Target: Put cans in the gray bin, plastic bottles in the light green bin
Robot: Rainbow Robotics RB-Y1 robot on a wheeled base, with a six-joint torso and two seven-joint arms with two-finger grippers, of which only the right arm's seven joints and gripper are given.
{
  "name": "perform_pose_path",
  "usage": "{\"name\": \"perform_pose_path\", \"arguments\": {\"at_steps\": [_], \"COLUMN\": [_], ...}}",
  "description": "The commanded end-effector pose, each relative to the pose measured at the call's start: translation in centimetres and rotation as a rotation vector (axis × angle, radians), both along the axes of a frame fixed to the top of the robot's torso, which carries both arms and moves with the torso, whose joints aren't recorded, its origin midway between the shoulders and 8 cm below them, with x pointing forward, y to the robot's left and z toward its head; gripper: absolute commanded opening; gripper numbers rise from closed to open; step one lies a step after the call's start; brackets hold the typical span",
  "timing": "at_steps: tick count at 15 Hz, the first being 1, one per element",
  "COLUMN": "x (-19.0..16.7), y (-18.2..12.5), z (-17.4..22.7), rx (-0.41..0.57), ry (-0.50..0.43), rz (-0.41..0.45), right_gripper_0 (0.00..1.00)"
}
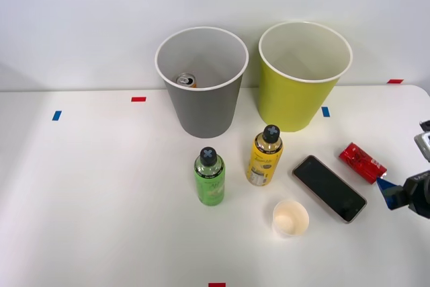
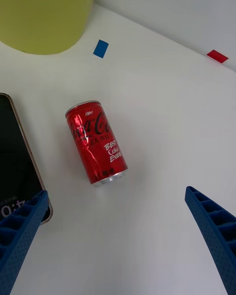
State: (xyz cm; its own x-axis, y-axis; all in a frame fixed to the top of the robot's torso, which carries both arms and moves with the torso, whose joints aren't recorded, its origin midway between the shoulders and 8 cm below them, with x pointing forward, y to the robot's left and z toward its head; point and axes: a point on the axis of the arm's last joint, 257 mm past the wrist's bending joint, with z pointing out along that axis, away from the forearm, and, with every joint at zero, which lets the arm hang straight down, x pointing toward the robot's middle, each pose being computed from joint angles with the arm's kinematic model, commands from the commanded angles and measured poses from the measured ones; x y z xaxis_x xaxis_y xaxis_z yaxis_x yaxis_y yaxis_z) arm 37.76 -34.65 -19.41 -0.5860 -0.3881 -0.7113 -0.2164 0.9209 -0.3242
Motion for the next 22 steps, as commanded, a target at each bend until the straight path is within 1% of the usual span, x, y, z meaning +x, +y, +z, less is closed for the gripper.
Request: {"name": "perform_pose_path", "arguments": {"at_steps": [1,2,3,7,9,11,14,17,20,22], "x": [2.4,3.1,3.4,3.5,4.6,5.8,7.1,8.3,9.7,10.3], "y": [-1.1,-1.8,-2.1,-1.9,-1.4,-1.2,-1.0,-0.6,0.1,0.4], "z": [-0.8,-1.4,-1.9,-3.2,-4.2,-4.1,-3.4,-3.9,-5.1,-5.6], "rx": [0.054,-0.011,-0.056,-0.178,-0.191,-0.195,-0.165,-0.130,-0.166,-0.174], "ry": [0.077,0.108,0.138,0.261,0.295,0.296,0.298,0.314,0.341,0.350], "rz": [-0.002,0.039,0.058,0.125,0.140,0.142,0.145,0.141,0.145,0.150], "right_gripper_0": [0.96,0.96,0.96,0.96,0.96,0.96,0.96,0.96,0.96,0.96]}}
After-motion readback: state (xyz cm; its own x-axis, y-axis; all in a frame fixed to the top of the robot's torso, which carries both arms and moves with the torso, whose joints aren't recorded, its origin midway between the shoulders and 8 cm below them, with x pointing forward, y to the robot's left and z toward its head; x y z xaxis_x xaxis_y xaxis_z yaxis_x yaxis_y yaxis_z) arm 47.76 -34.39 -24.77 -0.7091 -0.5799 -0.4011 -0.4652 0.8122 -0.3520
